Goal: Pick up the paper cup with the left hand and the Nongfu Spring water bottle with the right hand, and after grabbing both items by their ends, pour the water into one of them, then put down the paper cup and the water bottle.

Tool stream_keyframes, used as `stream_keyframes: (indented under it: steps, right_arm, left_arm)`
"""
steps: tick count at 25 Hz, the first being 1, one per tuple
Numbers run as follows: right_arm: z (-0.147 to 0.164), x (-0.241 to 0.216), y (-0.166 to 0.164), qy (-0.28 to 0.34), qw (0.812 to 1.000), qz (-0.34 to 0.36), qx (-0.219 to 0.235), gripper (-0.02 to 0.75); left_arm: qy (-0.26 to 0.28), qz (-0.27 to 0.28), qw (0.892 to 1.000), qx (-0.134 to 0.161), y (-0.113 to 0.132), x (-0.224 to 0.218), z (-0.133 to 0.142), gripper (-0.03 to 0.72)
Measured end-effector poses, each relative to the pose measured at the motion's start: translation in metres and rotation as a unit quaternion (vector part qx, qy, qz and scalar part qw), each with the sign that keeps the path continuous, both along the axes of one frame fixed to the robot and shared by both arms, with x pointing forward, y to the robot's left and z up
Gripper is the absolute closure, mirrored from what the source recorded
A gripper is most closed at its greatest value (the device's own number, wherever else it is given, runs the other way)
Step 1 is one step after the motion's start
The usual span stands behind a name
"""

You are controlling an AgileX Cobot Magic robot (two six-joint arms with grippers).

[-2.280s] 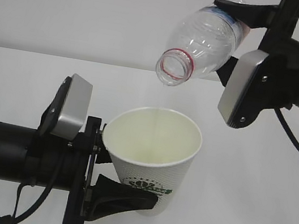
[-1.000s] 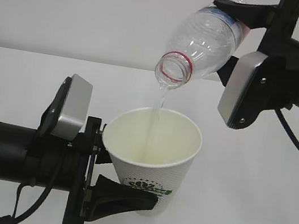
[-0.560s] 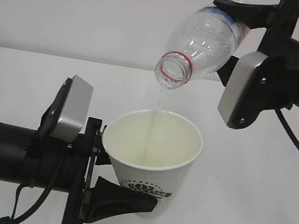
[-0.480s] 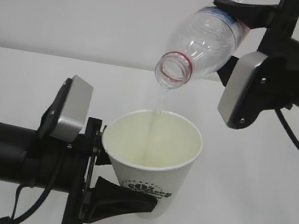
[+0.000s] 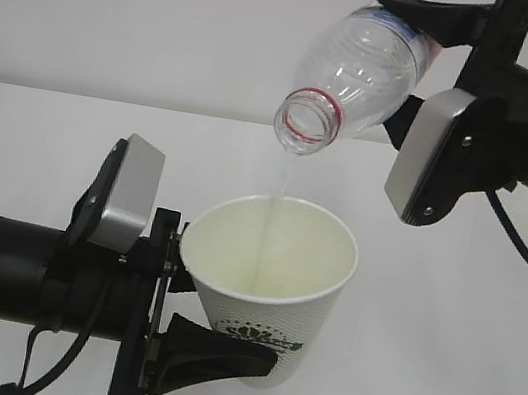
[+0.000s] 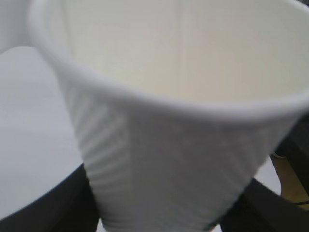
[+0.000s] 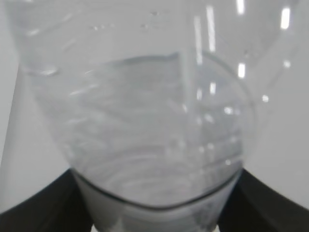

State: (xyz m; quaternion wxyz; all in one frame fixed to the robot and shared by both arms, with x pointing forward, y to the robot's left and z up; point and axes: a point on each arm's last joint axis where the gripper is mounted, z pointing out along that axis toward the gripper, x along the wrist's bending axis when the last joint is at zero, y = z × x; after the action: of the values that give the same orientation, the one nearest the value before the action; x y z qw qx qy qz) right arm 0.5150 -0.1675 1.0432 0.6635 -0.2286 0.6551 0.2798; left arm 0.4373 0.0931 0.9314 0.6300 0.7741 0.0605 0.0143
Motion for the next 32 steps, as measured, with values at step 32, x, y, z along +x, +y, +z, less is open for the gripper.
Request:
stream_keyframes:
  steps: [32]
  right_arm:
    - [0.0017, -0.0003, 0.0002, -0.007, 1.000, 0.002, 0.007, 0.244]
  left_arm:
    - [-0.001, -0.005, 1.000, 0.002, 0.0000, -0.0008, -0.0003, 0.214]
